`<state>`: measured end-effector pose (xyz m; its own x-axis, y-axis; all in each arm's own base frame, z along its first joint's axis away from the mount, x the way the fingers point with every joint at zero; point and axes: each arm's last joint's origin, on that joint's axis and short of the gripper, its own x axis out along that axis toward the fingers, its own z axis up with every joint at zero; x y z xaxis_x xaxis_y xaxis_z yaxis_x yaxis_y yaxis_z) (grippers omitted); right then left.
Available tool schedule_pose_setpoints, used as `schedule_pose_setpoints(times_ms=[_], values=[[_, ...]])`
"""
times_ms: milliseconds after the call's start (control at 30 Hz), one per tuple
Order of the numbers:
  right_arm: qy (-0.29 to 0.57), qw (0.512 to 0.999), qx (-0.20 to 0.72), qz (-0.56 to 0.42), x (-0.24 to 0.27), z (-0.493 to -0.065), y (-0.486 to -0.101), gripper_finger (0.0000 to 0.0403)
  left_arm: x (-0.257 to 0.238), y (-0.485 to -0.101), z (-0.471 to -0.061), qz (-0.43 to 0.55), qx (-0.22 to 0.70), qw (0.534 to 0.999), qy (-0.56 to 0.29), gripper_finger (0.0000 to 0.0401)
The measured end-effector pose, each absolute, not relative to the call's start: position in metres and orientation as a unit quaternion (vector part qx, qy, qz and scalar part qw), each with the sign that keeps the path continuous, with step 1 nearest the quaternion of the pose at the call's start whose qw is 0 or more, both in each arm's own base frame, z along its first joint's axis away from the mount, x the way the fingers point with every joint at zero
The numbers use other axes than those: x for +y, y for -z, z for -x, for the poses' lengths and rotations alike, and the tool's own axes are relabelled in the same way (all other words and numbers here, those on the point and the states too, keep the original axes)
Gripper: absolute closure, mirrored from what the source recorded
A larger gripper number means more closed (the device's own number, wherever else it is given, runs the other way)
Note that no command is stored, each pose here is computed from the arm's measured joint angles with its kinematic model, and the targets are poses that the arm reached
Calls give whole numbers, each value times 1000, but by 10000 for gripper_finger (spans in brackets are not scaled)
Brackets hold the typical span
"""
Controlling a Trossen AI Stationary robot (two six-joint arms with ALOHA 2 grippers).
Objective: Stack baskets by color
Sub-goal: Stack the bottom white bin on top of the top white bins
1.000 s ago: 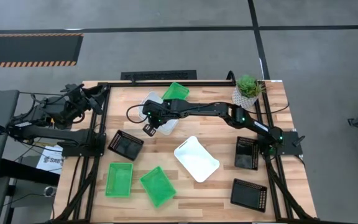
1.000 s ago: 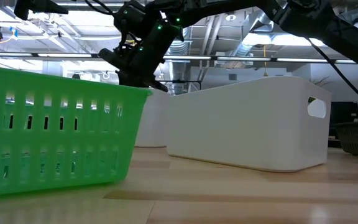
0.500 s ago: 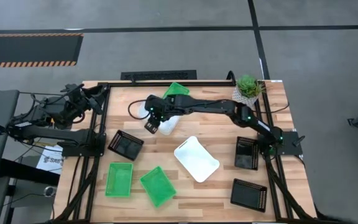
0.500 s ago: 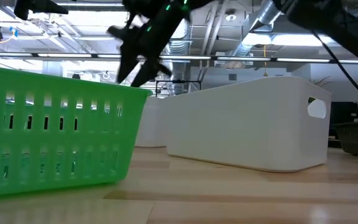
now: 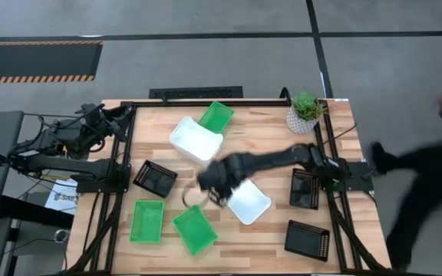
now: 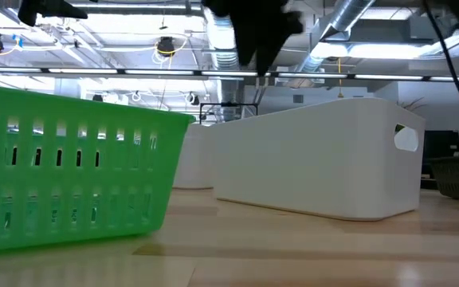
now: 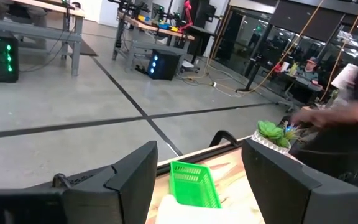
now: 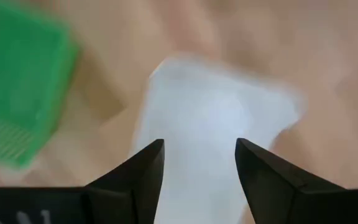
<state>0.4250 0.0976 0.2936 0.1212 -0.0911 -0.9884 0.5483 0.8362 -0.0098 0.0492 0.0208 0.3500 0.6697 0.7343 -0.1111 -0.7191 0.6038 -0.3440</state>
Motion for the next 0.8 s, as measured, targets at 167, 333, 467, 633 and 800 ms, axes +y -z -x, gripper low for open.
schedule_pose_setpoints(times_ms=[167,333,467,633,800], values=[[235,714,614,-241,144,-414,-294,186,20,-350,-50,185,-17,901,-391,177],[242,713,603,-265,170,-409,-283,186,20,-349,-50,185,-8,906,-380,177],[254,707,610,-254,179,-407,-258,186,19,-347,-50,190,0,907,-375,177],[267,709,606,-241,179,-410,-231,188,19,-347,-50,210,-9,903,-375,177],[297,706,607,-210,174,-406,-213,190,19,-345,-50,215,-4,901,-377,177]])
